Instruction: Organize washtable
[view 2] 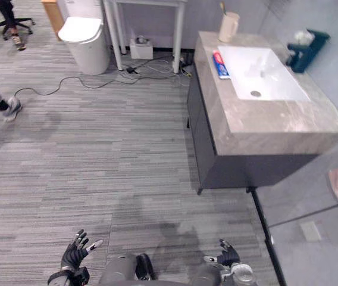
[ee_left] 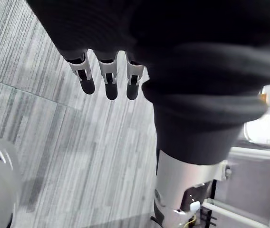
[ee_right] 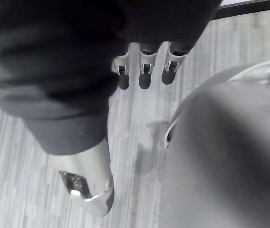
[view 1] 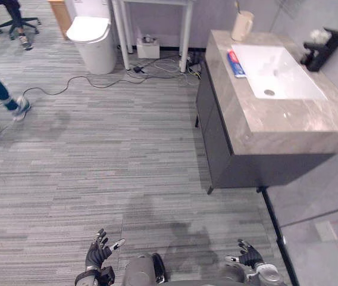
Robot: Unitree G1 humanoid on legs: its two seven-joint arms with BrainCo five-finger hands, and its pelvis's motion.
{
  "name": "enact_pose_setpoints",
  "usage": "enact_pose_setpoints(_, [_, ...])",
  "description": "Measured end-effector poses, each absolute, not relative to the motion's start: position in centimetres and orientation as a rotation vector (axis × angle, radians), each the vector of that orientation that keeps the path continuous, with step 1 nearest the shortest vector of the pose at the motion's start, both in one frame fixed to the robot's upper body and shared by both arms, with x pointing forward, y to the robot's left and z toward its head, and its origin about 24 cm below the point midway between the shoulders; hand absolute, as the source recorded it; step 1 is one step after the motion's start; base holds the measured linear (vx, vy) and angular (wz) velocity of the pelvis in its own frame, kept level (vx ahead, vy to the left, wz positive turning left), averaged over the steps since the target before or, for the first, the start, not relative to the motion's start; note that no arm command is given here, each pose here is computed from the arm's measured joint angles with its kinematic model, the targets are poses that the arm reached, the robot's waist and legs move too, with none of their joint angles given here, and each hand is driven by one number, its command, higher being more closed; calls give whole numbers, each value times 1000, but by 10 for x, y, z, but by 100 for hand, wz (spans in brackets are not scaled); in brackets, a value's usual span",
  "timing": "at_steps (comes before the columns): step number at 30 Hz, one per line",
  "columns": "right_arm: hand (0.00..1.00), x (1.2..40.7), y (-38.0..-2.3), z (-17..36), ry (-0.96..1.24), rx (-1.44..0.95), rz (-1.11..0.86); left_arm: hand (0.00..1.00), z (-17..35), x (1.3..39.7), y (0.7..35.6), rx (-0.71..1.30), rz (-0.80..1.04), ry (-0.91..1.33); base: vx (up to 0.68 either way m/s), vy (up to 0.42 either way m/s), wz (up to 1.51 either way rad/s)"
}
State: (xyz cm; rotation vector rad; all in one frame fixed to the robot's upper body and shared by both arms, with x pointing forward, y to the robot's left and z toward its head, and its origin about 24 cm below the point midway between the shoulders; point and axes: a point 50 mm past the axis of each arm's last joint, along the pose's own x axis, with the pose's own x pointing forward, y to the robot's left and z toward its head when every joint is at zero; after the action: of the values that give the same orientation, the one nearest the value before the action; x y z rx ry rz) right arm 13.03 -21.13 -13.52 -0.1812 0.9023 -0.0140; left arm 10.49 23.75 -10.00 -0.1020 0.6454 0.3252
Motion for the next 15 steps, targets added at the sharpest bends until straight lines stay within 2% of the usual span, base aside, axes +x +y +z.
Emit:
enact_pose_setpoints(4, [0, 139, -211, -130, 863, -159, -36, 0, -101, 109, 231, -101, 310, 646, 177, -5, 76])
enact_pose_setpoints(7, [0, 128, -212, -134, 888, -142, -49, 0, -100, 115, 227, -102, 292, 634, 271, -30, 83])
enact_pose_setpoints(10, [0, 116, -216, -134, 898, -129, -81, 0, -101, 118, 218, -100, 247, 639, 558, -193, 76])
enact_pose_setpoints(15, [0, 115, -218, -128, 861, -104, -134, 0, -93, 128, 210, -131, 238, 592, 575, -124, -23])
